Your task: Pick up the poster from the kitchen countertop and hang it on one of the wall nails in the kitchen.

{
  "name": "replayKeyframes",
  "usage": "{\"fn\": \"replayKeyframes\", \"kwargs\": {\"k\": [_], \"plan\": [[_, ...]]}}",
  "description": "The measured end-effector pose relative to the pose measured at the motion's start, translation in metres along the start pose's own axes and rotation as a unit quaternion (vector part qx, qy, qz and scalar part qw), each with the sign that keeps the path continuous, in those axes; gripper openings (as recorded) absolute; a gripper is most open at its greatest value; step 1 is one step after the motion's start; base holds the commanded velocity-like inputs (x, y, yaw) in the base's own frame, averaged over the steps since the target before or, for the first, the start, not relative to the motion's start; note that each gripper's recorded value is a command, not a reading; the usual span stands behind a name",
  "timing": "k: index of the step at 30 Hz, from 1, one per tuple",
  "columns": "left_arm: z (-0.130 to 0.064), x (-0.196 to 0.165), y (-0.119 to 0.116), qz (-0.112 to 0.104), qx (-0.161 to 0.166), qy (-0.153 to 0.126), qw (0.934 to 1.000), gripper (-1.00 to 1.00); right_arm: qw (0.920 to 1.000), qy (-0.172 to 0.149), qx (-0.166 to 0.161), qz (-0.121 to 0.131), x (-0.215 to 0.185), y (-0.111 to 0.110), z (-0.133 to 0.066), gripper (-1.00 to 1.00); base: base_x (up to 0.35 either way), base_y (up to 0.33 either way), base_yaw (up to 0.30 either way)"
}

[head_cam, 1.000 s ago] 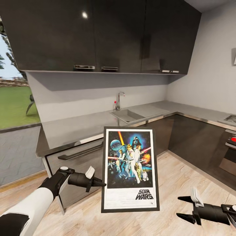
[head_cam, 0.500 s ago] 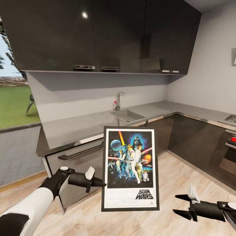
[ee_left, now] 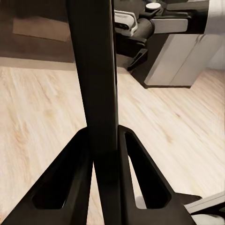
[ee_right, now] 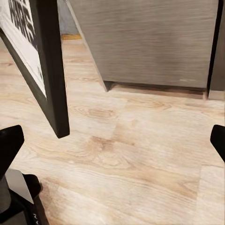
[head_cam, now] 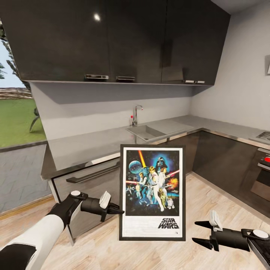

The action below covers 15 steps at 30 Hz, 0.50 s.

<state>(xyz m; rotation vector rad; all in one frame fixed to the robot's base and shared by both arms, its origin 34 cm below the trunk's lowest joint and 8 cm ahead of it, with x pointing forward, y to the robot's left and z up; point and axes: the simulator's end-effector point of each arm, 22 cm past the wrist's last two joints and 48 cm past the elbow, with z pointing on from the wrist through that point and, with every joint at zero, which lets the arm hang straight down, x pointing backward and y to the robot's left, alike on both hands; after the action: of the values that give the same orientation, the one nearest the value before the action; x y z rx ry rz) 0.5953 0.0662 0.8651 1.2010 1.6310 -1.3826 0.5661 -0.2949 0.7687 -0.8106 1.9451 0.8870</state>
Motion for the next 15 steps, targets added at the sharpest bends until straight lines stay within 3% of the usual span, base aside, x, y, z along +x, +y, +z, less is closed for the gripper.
{"fn": "replayKeyframes", "kwargs": {"k": [15], "plan": [[0.016, 0.009, -0.010, 0.027, 0.023, 0.026, 0.9990, -1.00, 1.0000, -0.004, -0.005, 0.000, -0.002, 0.004, 0.008, 1.00, 0.000, 0.000, 0.000]]}}
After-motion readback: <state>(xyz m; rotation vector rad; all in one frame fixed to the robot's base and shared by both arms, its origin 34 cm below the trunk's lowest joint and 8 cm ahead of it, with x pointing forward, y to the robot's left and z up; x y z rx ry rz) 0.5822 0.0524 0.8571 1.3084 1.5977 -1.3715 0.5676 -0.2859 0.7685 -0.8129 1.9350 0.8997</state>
